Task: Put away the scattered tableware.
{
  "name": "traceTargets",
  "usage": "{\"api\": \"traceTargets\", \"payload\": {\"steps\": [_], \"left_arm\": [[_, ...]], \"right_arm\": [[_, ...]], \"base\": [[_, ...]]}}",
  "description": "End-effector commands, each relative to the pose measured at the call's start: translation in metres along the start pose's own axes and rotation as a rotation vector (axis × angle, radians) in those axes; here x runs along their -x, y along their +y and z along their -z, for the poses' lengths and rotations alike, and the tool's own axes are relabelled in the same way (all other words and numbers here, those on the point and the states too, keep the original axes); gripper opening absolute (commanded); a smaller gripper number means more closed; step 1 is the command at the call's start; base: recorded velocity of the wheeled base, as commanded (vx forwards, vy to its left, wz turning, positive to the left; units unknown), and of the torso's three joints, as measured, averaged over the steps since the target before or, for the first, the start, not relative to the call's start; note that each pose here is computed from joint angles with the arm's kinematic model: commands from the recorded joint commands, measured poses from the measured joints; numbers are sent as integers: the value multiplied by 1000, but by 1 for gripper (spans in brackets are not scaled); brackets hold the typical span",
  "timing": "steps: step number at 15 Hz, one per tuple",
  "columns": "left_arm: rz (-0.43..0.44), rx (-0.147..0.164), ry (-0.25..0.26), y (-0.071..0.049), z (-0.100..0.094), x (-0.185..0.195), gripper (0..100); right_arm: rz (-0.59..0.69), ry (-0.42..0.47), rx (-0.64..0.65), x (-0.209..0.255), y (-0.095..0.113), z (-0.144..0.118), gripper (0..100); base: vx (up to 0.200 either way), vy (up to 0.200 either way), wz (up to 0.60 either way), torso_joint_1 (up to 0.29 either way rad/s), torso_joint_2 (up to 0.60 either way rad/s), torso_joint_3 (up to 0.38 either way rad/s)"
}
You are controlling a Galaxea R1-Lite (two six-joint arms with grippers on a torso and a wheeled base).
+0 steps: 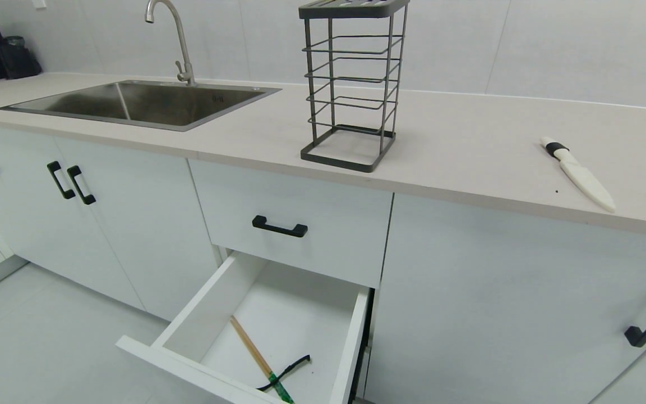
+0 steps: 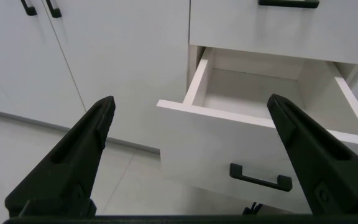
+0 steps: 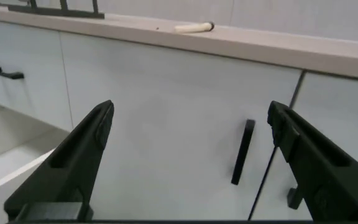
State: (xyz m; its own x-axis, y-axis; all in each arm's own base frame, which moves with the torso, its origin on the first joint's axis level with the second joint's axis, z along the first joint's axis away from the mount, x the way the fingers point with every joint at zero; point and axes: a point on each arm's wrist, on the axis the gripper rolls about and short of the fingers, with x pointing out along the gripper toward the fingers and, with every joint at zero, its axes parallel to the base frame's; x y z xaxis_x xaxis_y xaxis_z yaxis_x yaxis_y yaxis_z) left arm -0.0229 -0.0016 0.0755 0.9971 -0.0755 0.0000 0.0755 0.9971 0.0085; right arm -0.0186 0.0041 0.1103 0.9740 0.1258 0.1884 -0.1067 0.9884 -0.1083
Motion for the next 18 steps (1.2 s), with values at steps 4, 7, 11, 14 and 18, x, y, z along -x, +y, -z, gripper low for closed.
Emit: {"api": "traceTargets", "payload": {"steps": [4,7,11,14,18], "left_arm": [[1,1,0,0,0,0,100],[-2,12,0,0,0,0,100],[-2,14,-15,0,-2,0,100],[19,-6,-335,-1,-34,6,100],[185,49,-157,-4,-19,2,100]], "right_arm": [[4,158,-102,9,2,29,100],[83,216,-101,10,1,34,100],[83,216,-104,10,1,34,100],[83,216,-104,10,1,34,100],[83,216,-104,10,1,34,100]], "base": [[0,0,0,0,0,0],[0,0,0,0,0,0],[0,0,0,0,0,0],[0,0,0,0,0,0],[0,0,0,0,0,0]]}}
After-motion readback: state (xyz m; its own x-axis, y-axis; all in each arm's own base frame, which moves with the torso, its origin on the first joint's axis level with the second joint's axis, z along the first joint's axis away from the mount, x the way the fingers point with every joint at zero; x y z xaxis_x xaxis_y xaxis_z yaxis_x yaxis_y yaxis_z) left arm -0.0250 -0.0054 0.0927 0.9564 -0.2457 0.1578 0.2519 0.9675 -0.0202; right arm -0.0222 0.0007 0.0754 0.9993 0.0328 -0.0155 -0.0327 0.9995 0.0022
